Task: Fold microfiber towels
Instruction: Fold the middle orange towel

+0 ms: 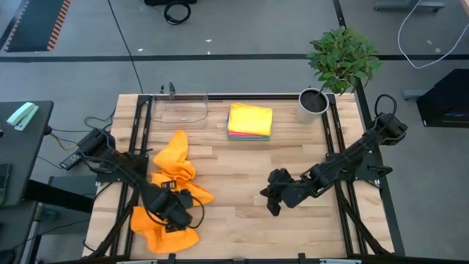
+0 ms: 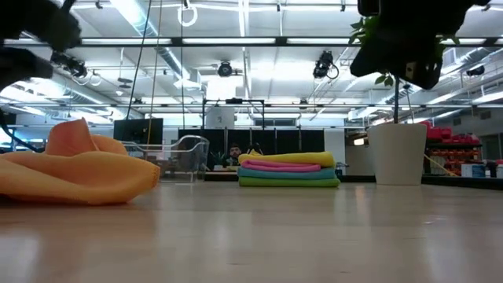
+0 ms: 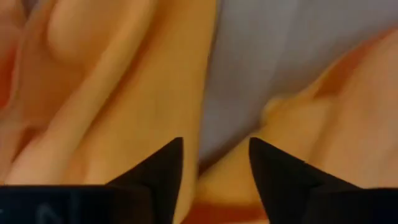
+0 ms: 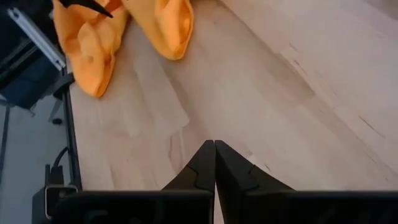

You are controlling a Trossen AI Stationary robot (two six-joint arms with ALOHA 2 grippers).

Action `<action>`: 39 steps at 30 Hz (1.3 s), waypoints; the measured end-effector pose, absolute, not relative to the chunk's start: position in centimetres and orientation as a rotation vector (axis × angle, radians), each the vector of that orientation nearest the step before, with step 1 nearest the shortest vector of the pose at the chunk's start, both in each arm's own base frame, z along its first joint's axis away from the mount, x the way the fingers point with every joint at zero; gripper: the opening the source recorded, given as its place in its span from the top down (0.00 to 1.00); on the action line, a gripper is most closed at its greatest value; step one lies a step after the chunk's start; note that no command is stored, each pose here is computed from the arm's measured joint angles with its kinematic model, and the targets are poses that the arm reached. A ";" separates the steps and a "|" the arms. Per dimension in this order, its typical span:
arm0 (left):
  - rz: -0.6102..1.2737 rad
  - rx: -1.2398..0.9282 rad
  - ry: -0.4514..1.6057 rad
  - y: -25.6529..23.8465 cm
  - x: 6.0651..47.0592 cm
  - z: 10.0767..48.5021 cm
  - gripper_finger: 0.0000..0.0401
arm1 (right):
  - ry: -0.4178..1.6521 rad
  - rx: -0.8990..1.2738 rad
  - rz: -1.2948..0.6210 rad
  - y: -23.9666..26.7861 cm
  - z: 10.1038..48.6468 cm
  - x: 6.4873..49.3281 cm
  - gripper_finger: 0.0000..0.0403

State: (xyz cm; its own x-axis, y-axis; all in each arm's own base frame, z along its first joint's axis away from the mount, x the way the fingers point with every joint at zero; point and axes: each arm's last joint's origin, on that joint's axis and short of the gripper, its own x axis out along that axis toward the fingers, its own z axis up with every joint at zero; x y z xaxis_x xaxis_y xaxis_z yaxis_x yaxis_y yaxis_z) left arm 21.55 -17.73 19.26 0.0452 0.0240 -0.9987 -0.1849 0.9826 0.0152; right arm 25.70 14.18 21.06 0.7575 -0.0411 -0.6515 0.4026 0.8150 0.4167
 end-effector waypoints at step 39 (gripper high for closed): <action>0.229 -0.483 0.730 -11.2 33.8 30.0 0.98 | 0.565 0.702 -0.420 9.4 28.7 15.1 0.97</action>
